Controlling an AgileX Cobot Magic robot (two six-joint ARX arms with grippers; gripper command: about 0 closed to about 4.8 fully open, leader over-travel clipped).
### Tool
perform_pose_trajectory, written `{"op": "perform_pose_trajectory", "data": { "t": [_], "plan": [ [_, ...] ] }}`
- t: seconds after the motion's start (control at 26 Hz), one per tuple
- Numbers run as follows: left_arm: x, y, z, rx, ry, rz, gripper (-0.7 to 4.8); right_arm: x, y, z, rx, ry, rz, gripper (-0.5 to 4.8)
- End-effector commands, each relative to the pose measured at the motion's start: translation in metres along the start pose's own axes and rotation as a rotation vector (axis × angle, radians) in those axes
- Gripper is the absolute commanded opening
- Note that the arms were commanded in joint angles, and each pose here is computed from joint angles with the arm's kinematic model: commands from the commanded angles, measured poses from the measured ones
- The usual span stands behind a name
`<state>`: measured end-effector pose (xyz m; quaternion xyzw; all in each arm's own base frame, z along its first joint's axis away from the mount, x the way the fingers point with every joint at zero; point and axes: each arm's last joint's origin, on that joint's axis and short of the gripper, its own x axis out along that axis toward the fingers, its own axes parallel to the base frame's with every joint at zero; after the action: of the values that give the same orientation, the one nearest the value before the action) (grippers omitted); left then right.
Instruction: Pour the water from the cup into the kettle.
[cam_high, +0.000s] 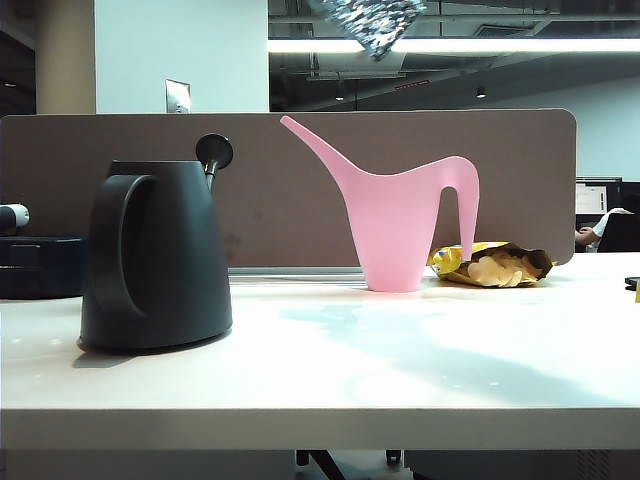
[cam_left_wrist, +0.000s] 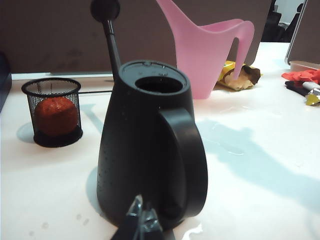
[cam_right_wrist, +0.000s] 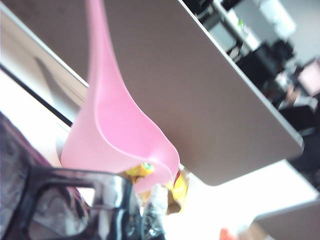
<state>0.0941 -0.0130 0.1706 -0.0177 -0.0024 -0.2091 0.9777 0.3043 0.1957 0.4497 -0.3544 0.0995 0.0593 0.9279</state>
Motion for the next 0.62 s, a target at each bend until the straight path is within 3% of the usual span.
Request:
{"op": "perform_pose_trajectory", "data": {
  "t": [0.04,0.35,0.62],
  "plan": [
    [0.000,0.000,0.007,0.025,-0.057,-0.003,-0.05,-0.003,-0.024,-0.011,0.141,0.013,0.013,-0.09],
    [-0.001,-0.001,0.009,0.033,-0.077,-0.004,-0.05,-0.008,-0.058,-0.040,0.285,0.006,0.079,-0.09],
    [-0.001,-0.001,0.009,0.033,-0.077,-0.004,-0.05,-0.011,-0.065,-0.084,0.400,-0.052,0.106,-0.09]
  ]
}}
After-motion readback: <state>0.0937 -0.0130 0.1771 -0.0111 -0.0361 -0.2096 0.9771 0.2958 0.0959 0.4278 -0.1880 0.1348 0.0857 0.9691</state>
